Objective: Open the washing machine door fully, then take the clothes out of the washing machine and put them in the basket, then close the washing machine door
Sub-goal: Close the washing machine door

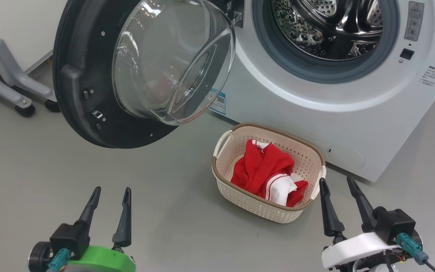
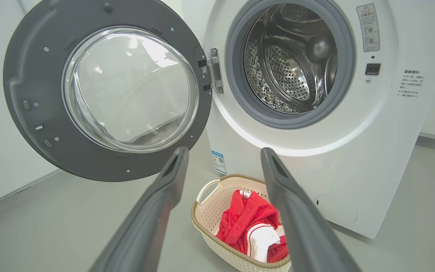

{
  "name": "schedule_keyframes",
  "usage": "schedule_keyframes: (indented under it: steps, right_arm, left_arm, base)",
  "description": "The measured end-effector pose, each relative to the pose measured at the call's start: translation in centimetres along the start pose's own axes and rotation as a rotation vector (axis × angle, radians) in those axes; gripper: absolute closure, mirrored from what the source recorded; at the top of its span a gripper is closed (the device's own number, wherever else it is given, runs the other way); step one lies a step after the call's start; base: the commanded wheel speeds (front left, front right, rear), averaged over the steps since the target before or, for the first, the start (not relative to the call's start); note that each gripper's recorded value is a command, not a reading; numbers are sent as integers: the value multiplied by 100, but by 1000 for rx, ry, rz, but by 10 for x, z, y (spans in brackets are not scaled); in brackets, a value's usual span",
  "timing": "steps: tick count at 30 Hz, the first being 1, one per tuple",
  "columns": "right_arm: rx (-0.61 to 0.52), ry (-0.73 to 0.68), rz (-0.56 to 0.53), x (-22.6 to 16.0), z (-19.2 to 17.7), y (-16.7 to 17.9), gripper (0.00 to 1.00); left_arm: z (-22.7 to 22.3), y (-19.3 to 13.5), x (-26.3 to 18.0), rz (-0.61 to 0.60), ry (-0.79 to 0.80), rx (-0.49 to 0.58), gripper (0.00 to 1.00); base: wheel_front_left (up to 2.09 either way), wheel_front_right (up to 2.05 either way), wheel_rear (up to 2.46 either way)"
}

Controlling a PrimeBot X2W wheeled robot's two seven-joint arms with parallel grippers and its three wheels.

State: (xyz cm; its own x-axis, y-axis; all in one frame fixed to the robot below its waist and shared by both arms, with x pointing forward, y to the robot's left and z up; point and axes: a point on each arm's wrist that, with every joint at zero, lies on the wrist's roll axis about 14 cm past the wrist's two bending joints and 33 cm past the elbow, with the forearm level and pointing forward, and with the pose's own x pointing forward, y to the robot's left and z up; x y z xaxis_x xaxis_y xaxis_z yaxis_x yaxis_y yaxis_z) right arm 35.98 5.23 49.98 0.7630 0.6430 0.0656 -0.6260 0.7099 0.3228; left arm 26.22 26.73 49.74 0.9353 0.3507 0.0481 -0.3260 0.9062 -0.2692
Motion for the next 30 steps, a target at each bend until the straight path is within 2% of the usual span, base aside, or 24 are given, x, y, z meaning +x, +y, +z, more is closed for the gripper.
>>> schedule_keyframes:
  steps: [11,30]
  right_arm:
    - [10,21,55,5,-7,16,0]
    - [22,32,76,11,-12,20,0]
  left_arm:
    - [7,15,-5,45,-20,4,0]
    - [11,19,-3,63,-29,13,0]
  base:
    - [0,0,0]
    - [0,0,0]
